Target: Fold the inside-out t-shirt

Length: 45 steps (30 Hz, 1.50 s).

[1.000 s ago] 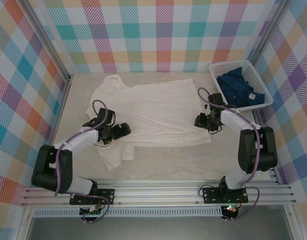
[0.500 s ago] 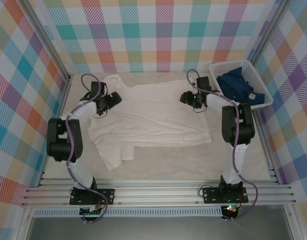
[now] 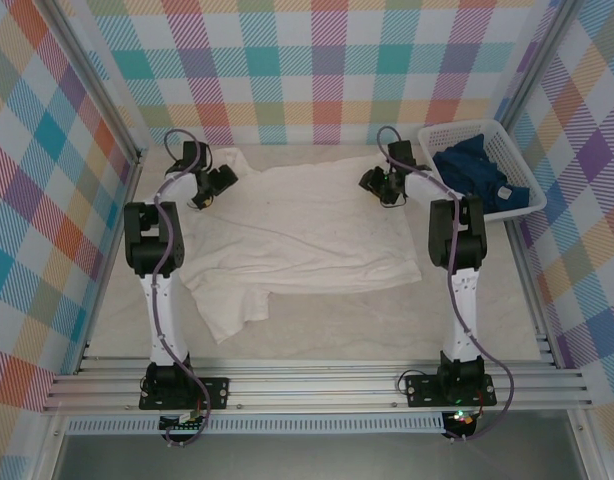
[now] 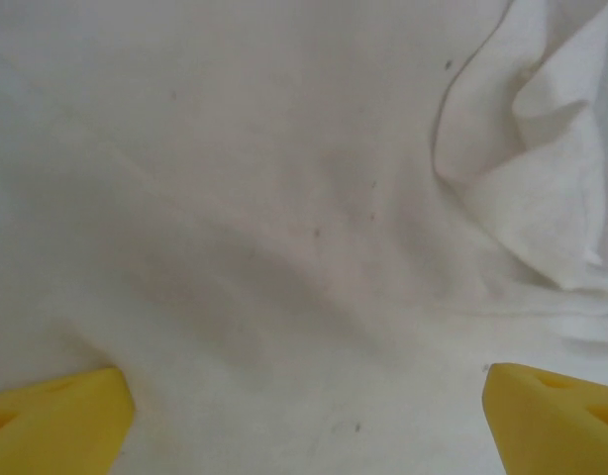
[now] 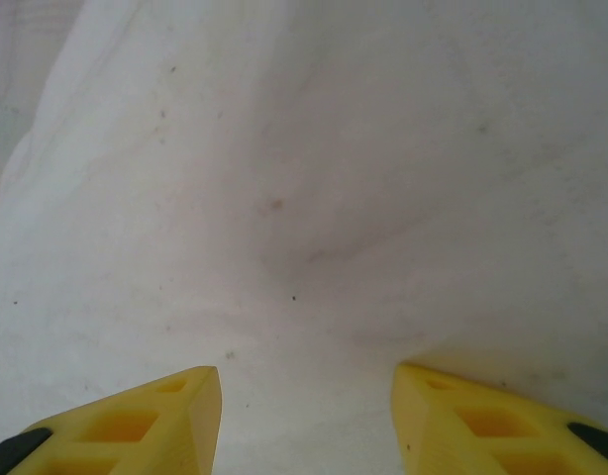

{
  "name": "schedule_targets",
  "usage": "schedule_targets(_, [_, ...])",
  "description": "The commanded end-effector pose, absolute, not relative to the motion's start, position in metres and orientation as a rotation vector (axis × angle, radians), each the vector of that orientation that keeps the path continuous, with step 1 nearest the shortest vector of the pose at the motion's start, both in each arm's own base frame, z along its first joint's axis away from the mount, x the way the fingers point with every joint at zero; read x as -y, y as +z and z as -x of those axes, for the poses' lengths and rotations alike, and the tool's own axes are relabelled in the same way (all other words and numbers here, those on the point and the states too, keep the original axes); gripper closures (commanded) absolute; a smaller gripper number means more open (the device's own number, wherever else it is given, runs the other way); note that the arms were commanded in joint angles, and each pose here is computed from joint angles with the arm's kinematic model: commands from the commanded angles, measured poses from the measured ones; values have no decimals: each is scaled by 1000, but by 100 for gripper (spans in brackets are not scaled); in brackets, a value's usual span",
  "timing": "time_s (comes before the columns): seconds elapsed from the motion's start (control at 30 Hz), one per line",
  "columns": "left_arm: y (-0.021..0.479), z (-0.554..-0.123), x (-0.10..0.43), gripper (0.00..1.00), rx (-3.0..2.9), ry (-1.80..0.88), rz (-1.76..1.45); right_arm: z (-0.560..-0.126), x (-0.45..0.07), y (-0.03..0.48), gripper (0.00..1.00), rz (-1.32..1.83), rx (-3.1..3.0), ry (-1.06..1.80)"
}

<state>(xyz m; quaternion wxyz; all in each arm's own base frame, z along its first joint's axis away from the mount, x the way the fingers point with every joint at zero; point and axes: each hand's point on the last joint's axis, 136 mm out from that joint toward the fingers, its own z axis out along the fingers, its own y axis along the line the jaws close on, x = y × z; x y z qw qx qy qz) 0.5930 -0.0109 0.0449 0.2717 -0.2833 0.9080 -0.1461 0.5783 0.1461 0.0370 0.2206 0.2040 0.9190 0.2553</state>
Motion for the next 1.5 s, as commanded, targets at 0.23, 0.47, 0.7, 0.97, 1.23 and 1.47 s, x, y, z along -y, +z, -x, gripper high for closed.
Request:
schedule_targets(0.23, [-5, -625, 44, 7, -2576, -543, 759, -609, -112, 26, 52, -663, -2554, 607])
schedule_targets(0.47, [22, -660, 51, 6, -2477, -594, 725, -627, -112, 55, 50, -513, -2521, 622])
schedule_targets(0.7, [115, -641, 49, 3, -2428, -515, 599, -573, -140, 130, 44, -185, -2468, 702])
schedule_targets(0.97, [181, -550, 63, 4, -2322, -581, 592, -412, -91, 113, 43, -253, -2654, 470])
schedule_targets(1.23, [138, -415, 88, 4, -2392, -635, 622, -305, -33, 75, 55, -522, -2760, 349])
schedule_targets(1.47, [114, -360, 88, 4, -2453, -611, 638, -306, -27, 33, 67, -575, -2843, 292])
